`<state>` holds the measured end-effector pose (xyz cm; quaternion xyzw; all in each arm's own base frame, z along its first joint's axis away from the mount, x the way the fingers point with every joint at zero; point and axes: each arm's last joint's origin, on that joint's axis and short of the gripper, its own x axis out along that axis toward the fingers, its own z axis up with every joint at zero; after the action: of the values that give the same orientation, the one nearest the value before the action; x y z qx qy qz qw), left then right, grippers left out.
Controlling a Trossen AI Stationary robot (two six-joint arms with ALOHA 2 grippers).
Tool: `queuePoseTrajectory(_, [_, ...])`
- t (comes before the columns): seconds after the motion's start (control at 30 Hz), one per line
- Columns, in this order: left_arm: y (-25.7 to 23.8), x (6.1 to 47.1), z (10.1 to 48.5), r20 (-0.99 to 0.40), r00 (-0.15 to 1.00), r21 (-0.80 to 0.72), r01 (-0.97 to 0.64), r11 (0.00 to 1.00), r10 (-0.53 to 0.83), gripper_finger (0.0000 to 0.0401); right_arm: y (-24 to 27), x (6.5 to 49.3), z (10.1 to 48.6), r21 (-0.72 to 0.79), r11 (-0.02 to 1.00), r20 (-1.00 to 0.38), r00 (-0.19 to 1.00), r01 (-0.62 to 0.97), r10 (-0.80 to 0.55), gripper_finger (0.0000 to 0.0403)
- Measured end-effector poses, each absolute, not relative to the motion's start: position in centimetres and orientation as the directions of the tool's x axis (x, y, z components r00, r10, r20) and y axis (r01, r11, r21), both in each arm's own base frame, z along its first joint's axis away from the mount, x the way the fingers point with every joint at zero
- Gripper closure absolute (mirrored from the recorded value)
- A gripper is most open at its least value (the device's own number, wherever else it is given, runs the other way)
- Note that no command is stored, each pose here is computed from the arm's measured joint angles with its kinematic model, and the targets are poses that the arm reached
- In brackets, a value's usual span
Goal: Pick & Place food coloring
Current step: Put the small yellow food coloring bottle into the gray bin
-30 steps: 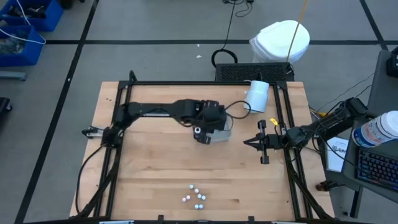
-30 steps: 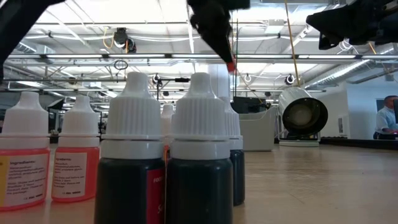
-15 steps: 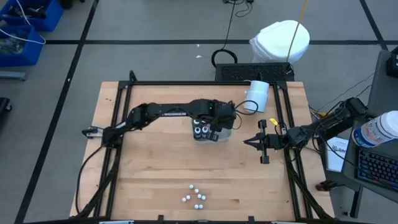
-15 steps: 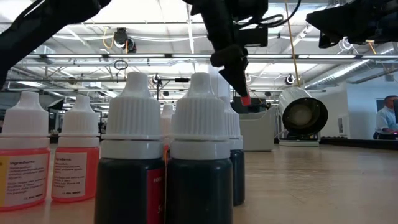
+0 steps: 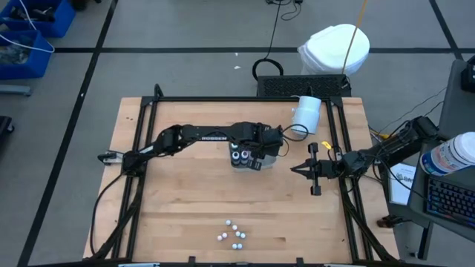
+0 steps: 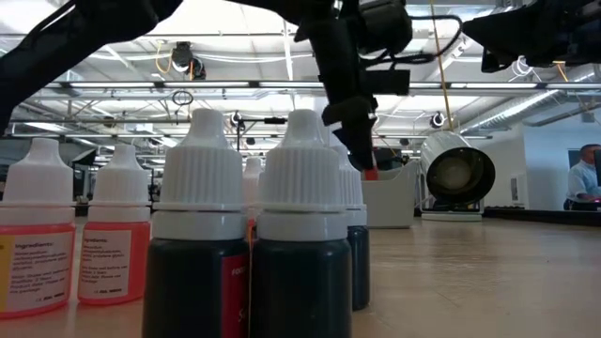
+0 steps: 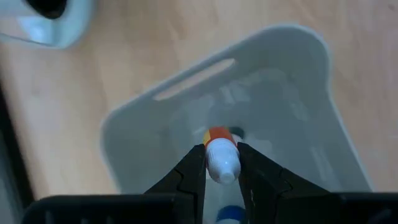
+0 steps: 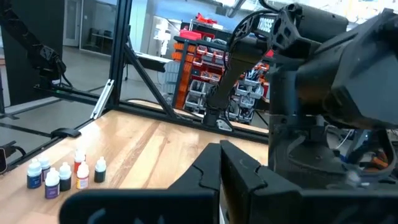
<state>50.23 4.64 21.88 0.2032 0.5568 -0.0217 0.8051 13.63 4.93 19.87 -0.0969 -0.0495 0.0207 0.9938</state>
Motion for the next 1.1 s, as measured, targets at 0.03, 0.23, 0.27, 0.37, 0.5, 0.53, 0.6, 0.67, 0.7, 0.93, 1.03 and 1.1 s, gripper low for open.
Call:
queuePoseTrajectory(0.03, [4.7, 50.4, 22.0, -0.897, 0.393, 0.319, 0.256, 0.912, 0.203, 0.032, 4.9, 13.6, 19.9, -0.195, 0.98, 0.095, 0.994, -0.031, 0.051, 0.0403])
queuePoseTrajectory(0.23, [5.2, 50.8, 21.8, -0.873, 0.42, 0.376, 0.257, 0.89, 0.247, 0.032, 4.9, 13.6, 19.9, -0.202, 0.979, 0.1, 0.994, -0.03, 0.051, 0.0403])
queuePoseTrajectory(0.27, [5.4, 50.8, 21.9, -0.872, 0.421, 0.378, 0.254, 0.89, 0.25, 0.032, 4.9, 13.6, 19.9, -0.205, 0.978, 0.099, 0.994, -0.03, 0.051, 0.0403])
queuePoseTrajectory(0.37, [6.2, 50.6, 21.9, -0.876, 0.409, 0.376, 0.247, 0.893, 0.256, 0.032, 4.9, 13.6, 19.9, -0.208, 0.978, 0.098, 0.994, -0.03, 0.051, 0.0403])
queuePoseTrajectory(0.5, [6.8, 50.6, 21.5, -0.878, 0.4, 0.388, 0.273, 0.88, 0.263, 0.032, 4.9, 13.6, 19.9, -0.208, 0.978, 0.098, 0.994, -0.03, 0.051, 0.0403])
queuePoseTrajectory(0.53, [6.9, 50.6, 21.4, -0.88, 0.395, 0.388, 0.281, 0.878, 0.263, 0.032, 4.9, 13.6, 19.9, -0.208, 0.978, 0.098, 0.994, -0.03, 0.051, 0.0403])
queuePoseTrajectory(0.6, [7.0, 50.7, 21.2, -0.882, 0.391, 0.388, 0.29, 0.875, 0.262, 0.032, 4.9, 13.6, 19.9, -0.208, 0.978, 0.098, 0.994, -0.03, 0.051, 0.0403])
queuePoseTrajectory(0.67, [7.0, 50.8, 20.7, -0.886, 0.385, 0.387, 0.303, 0.871, 0.26, 0.032, 4.9, 13.6, 19.9, -0.208, 0.978, 0.098, 0.994, -0.03, 0.051, 0.0403])
queuePoseTrajectory(0.7, [7.0, 50.7, 20.5, -0.891, 0.373, 0.383, 0.311, 0.87, 0.259, 0.032, 4.9, 13.6, 19.9, -0.208, 0.978, 0.098, 0.994, -0.03, 0.051, 0.0403])
queuePoseTrajectory(0.93, [7.0, 50.7, 19.4, -0.906, 0.337, 0.37, 0.332, 0.868, 0.257, 0.032, 4.9, 13.6, 19.9, -0.21, 0.977, 0.098, 0.994, -0.029, 0.051, 0.0403])
queuePoseTrajectory(1.03, [7.2, 50.8, 19.6, -0.903, 0.346, 0.372, 0.332, 0.867, 0.255, 0.032, 4.9, 13.6, 19.9, -0.21, 0.977, 0.098, 0.994, -0.029, 0.051, 0.0403])
queuePoseTrajectory(1.1, [7.4, 50.7, 19.6, -0.902, 0.346, 0.373, 0.328, 0.868, 0.257, 0.032, 4.9, 13.6, 19.9, -0.211, 0.977, 0.097, 0.994, -0.029, 0.051, 0.0403])
